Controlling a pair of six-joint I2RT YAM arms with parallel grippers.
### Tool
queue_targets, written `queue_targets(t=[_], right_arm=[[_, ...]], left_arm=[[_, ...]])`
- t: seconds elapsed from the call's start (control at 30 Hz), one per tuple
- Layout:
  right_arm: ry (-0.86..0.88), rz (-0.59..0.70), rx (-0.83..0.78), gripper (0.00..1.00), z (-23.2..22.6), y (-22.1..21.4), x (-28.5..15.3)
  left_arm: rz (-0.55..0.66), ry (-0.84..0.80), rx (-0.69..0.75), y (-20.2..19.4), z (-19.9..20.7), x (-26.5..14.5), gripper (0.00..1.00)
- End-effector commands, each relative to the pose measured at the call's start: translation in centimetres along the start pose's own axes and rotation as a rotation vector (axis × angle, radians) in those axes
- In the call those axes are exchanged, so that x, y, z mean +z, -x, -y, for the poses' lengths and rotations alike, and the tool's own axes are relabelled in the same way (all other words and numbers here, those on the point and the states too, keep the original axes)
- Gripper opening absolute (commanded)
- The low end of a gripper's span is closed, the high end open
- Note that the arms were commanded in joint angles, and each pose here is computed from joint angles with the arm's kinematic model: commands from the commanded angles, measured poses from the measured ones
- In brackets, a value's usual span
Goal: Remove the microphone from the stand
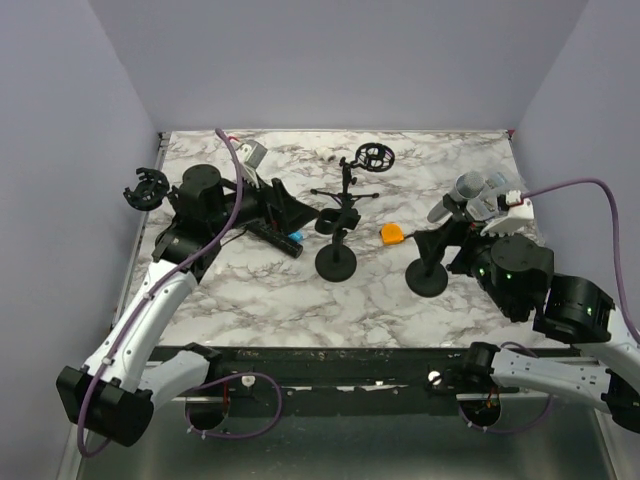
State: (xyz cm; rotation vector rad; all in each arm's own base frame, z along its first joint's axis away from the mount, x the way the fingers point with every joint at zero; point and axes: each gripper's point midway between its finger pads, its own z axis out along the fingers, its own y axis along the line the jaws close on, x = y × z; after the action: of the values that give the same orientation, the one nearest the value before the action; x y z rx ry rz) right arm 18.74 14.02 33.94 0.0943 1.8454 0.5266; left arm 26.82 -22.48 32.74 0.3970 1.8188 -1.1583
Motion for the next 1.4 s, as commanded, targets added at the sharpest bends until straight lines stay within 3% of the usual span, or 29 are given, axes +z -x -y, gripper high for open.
queue_targets(t=[0.0, 0.2, 0.5, 0.87, 1.13, 1.37], right_arm=[[-0.177, 0.014, -0.142, 1.0, 3.6, 1.7, -1.1], [-0.238, 0.091, -0.18, 1.0, 5.6, 3.1, -1.9], [-0.429, 0.195, -0.118, 0.99, 9.2, 3.1, -2.1], [-0.314, 0.157, -0.065, 0.95, 7.9, 2.1, -2.0], [-0.135, 0.162, 0.015, 0.93, 7.9, 4.6, -6.0], [-0.099, 0.137, -0.017, 0.93, 7.0, 4.1, -5.6]], left_arm=[[0.079, -0.035, 0.2, 0.9, 2.9, -1.0, 0.98], [0.125, -0.079, 0.294, 1.1, 7.4, 0.6, 0.99], [0.229, -0.109, 0.387, 4.5, 13.8, 9.4, 0.98], [0.155, -0.22, 0.516, 3.2, 18.9, 18.1, 0.97], [0.167, -0.176, 0.537, 2.9, 18.9, 22.1, 0.96], [0.174, -0.177, 0.527, 2.9, 18.9, 24.8, 0.91]])
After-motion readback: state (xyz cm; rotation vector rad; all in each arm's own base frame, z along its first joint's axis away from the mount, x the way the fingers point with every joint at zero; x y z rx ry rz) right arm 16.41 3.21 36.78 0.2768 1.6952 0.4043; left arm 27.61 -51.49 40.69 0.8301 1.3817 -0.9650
